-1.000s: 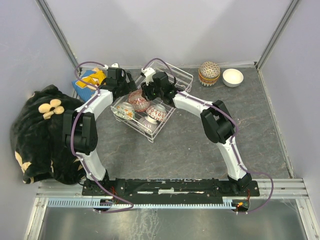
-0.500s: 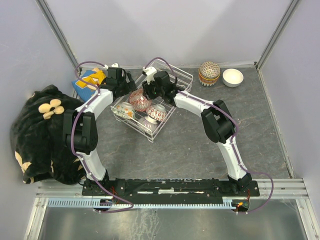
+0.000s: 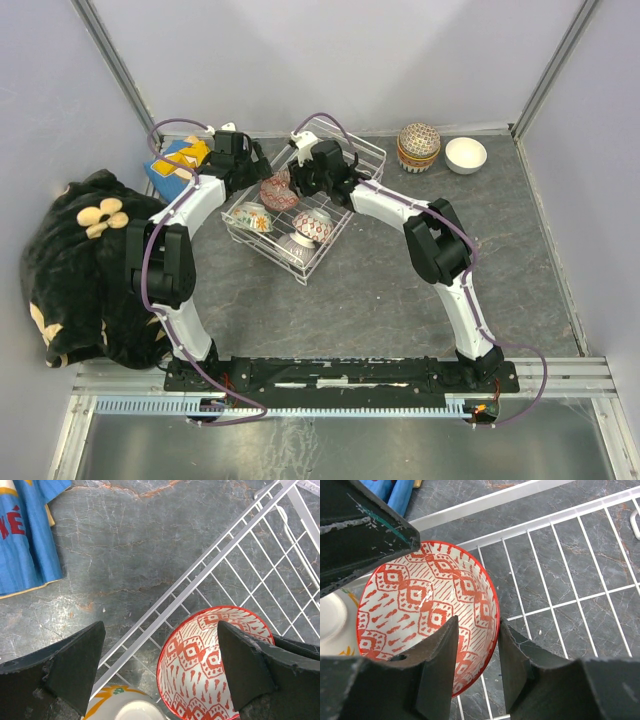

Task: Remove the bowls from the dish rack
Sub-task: Adjust the bowl in the dish rack.

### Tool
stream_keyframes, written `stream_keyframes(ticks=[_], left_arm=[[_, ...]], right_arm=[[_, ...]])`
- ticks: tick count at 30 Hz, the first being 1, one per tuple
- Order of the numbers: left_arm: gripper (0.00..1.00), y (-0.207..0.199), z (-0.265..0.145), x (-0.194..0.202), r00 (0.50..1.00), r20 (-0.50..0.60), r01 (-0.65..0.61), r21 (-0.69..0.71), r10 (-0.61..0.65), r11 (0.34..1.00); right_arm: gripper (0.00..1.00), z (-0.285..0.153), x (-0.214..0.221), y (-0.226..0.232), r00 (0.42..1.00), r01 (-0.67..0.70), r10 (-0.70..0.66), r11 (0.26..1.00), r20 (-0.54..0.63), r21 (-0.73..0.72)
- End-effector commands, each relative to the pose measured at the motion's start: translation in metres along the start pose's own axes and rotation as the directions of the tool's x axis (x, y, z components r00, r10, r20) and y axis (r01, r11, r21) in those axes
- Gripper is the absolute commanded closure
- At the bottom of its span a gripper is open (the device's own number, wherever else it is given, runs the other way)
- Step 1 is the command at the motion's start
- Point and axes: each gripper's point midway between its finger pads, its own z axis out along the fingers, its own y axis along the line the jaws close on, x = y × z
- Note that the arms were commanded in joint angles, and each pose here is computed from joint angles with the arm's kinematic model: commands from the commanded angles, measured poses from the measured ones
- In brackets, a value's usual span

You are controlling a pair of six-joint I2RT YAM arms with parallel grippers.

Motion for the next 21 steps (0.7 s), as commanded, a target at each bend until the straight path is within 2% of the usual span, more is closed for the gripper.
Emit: stream_keyframes(ticks=[1, 11, 21], left_arm=[[0.01, -0.009, -0.005, -0.022, 0.998, 0.056, 0.009, 0.013, -0.01, 1.0], [0.01, -0.009, -0.021, -0.039, 0.991, 0.131, 0.037, 0.008, -0.037, 0.999], [0.01, -0.01, -0.035, -0.054, 0.983, 0.179, 0.045, 0.008, -0.045, 0.999]], right_arm=[[0.55, 0.003, -0.026, 0.002, 0.997, 0.001, 0.001, 1.0, 0.076, -0.018], [0.56, 0.001, -0.025, -0.005, 0.999, -0.021, 0.021, 1.0, 0.049, 0.004], [0.58, -0.006, -0.034, -0.013, 0.995, -0.103, 0.103, 0.995, 0.0, 0.019]])
